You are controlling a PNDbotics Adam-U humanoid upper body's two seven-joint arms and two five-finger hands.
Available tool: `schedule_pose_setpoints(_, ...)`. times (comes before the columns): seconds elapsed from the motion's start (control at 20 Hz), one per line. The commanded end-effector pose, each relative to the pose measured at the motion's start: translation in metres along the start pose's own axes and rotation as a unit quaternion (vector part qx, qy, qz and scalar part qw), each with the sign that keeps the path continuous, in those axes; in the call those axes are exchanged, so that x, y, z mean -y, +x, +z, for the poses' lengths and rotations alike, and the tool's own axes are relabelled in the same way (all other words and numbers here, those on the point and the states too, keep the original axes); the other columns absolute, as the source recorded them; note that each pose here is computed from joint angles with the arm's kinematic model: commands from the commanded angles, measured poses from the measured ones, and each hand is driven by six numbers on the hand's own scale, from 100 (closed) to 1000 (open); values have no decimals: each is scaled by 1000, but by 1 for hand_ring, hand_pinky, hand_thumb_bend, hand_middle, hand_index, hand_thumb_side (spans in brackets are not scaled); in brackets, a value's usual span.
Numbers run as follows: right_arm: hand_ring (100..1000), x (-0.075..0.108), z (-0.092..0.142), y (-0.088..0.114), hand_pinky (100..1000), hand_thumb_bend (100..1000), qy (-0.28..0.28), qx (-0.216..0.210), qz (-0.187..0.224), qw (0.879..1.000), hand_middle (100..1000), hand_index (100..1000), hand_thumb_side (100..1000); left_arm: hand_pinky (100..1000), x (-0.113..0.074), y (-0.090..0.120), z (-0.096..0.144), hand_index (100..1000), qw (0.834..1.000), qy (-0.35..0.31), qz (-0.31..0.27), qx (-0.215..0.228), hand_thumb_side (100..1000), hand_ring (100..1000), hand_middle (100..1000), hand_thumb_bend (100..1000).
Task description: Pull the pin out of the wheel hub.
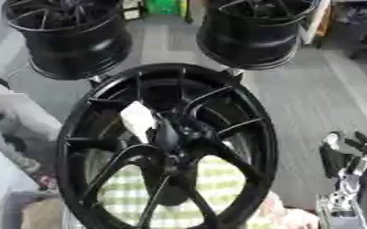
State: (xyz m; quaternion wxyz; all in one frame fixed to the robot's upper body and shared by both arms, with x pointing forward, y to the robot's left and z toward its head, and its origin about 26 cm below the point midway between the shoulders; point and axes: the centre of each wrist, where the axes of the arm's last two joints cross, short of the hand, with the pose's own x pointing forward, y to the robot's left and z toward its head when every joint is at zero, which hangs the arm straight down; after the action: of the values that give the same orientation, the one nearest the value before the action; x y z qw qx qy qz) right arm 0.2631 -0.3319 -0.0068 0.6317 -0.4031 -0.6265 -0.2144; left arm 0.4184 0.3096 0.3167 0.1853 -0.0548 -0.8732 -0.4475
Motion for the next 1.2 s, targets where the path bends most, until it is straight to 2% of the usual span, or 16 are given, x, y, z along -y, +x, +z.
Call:
schedule_pose_setpoints(0.05, 418, 5, -7, 4, 481, 100, 0, 16, 7, 1000, 678, 846, 427, 645, -9, 7, -19, 839, 961, -197, -139, 136, 254, 494, 713, 100)
schedule_pose_setpoints(0.45, 418, 8, -8, 2, 481, 100, 0, 17, 13, 1000, 677, 846, 427, 647, 8, 13, -61, 843, 942, -248, -148, 171, 270, 492, 712, 100)
schedule_pose_setpoints(0.65, 418, 10, -8, 1, 481, 100, 1, 18, 17, 1000, 674, 846, 428, 646, 29, 14, -86, 846, 923, -298, -157, 184, 296, 481, 710, 100)
schedule_pose_setpoints(0.95, 418, 11, -9, 0, 481, 100, 3, 19, 21, 1000, 674, 846, 429, 646, 79, 15, -122, 857, 872, -408, -194, 191, 356, 474, 730, 100)
schedule_pose_setpoints(1.05, 418, 11, -9, -1, 481, 100, 4, 20, 20, 1000, 674, 846, 428, 645, 96, 21, -132, 859, 846, -445, -217, 197, 384, 475, 738, 190)
schedule_pose_setpoints(1.2, 418, 10, -9, 0, 481, 100, 6, 22, 19, 1000, 674, 845, 428, 643, 118, 24, -140, 858, 811, -493, -250, 195, 410, 474, 742, 268)
